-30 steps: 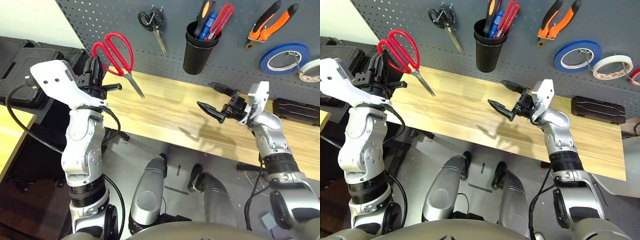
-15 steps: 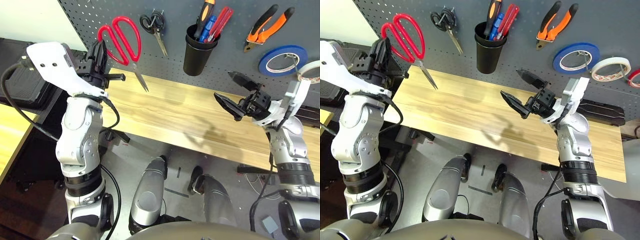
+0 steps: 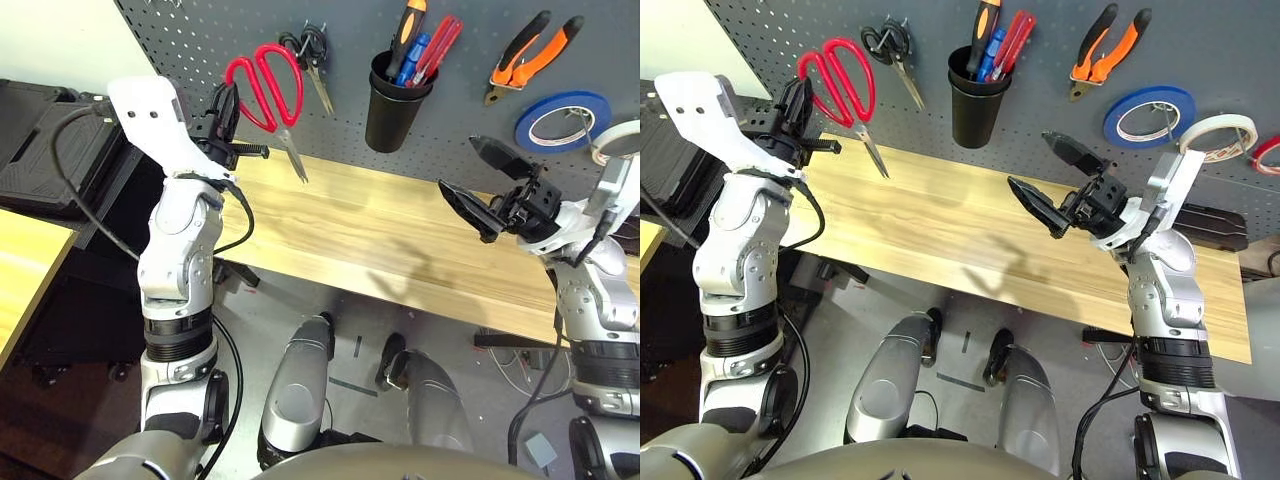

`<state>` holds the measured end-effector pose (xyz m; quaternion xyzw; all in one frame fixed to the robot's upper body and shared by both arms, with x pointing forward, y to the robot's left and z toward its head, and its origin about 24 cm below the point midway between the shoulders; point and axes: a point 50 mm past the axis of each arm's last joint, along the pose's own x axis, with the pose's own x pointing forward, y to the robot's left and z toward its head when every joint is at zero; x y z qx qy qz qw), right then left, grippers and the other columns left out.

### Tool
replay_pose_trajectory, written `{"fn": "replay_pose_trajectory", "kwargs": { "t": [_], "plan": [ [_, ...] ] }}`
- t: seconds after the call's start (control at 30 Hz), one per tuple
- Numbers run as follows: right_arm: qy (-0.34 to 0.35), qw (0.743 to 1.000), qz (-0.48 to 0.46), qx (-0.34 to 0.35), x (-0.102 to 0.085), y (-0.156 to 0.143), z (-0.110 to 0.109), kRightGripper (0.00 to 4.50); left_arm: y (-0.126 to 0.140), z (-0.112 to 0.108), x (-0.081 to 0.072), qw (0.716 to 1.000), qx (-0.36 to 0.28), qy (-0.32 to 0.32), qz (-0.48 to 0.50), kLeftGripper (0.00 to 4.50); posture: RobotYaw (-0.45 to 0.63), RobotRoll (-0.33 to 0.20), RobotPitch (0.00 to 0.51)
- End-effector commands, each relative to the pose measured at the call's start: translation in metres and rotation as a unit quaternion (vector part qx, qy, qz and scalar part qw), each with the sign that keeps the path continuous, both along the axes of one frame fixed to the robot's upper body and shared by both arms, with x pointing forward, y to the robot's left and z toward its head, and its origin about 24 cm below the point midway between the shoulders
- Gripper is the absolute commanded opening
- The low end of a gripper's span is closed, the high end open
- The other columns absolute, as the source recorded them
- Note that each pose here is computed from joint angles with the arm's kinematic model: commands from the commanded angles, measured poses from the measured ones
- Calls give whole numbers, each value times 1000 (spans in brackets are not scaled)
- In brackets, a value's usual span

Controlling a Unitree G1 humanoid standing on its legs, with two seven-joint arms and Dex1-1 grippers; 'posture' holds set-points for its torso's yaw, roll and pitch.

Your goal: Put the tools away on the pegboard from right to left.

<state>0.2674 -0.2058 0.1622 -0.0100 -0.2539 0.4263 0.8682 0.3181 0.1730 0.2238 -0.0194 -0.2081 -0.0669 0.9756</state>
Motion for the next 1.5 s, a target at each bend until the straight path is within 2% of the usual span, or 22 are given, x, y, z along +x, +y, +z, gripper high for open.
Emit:
{"fn": "replay_pose_trajectory", "kwargs": {
  "t": [0.03, 0.33, 0.63, 0.9, 1.07, 1.2, 1.43, 1.47, 1.5],
  "plan": [
    [6, 1000, -4, -2, -2, -1, -5, 4500, -1, -3, 9, 1000, 9, -4, 3, 15, 281, 0, 224],
    [11, 1000, -13, -6, 0, -3, -10, 4500, -3, -5, 30, 1000, 10, -5, 3, 15, 275, 0, 218],
    [4, 1000, -26, -7, 5, -2, -13, 4500, 0, -11, 51, 1000, 16, 13, 6, 15, 262, 0, 190],
    [2, 1000, -28, -11, 9, 3, -16, 4500, -5, -20, 78, 999, 28, 46, -7, 15, 259, 0, 181],
    [1, 999, -32, -14, 11, 6, -19, 4500, -6, -32, 85, 996, 56, 74, -4, 15, 246, 0, 184],
    [3, 999, -48, -14, 11, 6, -23, 4500, -3, -49, 78, 994, 64, 89, -16, 1377, 239, 0, 191],
    [37, 993, -111, -27, 14, -2, -45, 4500, 10, -79, 40, 991, 78, 92, -55, 4147, 248, 0, 203],
    [50, 989, -132, -33, 15, -6, -51, 4500, 14, -85, 31, 990, 83, 95, -62, 4490, 251, 0, 205],
    [59, 987, -146, -37, 16, -8, -56, 4500, 16, -88, 25, 989, 87, 98, -66, 4490, 251, 0, 205]
  ]
}}
